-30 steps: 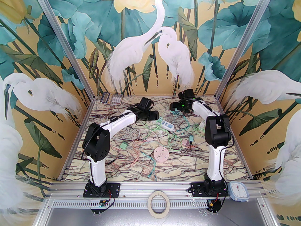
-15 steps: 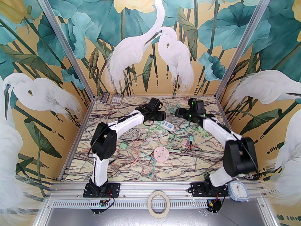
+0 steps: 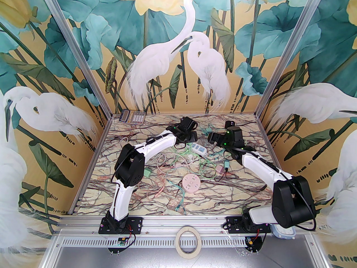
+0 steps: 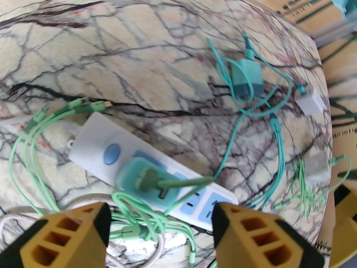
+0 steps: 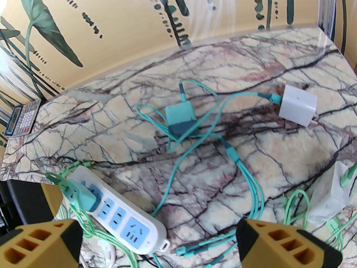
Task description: Pull the plug off the socket
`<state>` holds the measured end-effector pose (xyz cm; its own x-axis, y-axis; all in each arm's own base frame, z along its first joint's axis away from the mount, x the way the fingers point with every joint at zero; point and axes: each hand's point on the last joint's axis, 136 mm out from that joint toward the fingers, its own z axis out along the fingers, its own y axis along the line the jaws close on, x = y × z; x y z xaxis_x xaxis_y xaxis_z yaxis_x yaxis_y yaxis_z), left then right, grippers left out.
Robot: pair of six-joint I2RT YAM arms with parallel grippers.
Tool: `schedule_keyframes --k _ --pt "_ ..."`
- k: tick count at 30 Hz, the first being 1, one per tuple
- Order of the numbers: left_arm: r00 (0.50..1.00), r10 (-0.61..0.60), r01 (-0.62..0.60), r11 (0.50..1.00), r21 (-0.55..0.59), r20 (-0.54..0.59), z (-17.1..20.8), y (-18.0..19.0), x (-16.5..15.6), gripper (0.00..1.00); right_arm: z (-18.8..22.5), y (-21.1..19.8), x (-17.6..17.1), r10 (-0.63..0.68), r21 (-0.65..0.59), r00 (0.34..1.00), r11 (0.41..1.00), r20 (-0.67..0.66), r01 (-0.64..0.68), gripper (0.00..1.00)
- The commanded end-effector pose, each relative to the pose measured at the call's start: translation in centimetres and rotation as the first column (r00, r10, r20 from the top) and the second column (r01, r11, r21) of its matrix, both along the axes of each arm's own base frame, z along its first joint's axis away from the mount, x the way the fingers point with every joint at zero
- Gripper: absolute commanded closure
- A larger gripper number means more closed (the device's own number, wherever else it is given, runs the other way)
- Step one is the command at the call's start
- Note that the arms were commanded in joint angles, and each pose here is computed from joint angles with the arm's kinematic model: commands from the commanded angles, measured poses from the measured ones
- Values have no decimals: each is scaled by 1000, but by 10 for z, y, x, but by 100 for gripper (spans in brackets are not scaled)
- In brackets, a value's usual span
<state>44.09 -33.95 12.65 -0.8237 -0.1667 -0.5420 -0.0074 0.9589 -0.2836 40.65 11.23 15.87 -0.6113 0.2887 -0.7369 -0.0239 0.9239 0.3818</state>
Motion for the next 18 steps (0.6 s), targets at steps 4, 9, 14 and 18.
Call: schedule_keyframes --k 4,9,14,18 --pt "984 173 -172 984 44 -28 -11 6 2 34 -6 -3 -14 -37 41 999 999 38 36 1" --pt "980 200 -199 978 63 -19 -16 -2 12 36 -8 -7 -19 -70 38 996 997 48 69 1" --pt "975 220 -217 974 68 -34 -31 -11 16 41 -2 -7 -23 -77 55 995 996 65 74 1" --pt "970 242 -237 966 101 -32 -45 -8 20 44 2 -5 -25 -71 45 994 997 79 68 1"
